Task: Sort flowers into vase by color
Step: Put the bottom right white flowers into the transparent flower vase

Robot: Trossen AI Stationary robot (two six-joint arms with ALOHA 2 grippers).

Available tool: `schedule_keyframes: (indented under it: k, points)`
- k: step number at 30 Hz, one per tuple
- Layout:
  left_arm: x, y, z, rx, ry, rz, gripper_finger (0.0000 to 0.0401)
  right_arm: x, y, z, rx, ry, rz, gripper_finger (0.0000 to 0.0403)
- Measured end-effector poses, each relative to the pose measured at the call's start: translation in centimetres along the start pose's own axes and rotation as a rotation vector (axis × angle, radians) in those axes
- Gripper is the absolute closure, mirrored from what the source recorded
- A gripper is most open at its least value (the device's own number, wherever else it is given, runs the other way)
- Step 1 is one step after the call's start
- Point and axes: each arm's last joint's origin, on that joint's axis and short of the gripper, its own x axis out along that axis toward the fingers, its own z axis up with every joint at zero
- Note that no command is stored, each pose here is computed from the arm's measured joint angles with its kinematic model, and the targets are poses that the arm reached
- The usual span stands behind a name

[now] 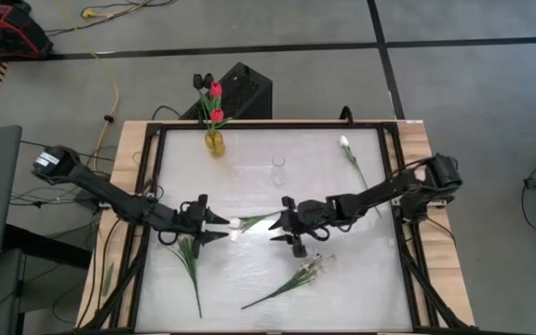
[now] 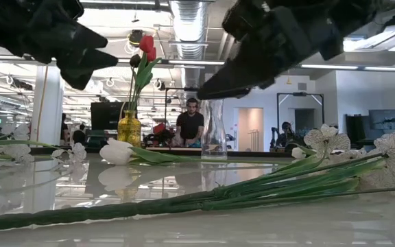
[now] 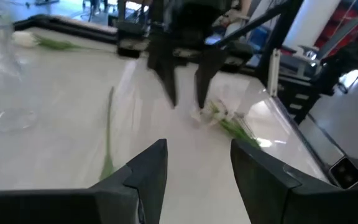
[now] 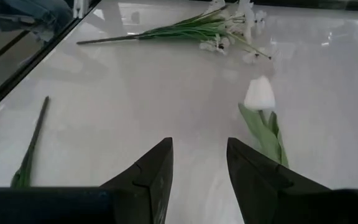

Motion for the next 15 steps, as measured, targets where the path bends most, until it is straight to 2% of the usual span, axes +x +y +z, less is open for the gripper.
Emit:
schedule_keyframes:
  k: [7,15]
  points:
    - [1.1,-1.0,-1.4,0.009,0.006,-0.006,0.0237,0.9,1.0,1.6,0.002,0.044,0.024,0.0227]
    - [2.2,-1.2,-2.7,0.001,0.017,-0.041,0.0237,0.5,5.0,3.6,0.129,0.081,0.115,0.0227]
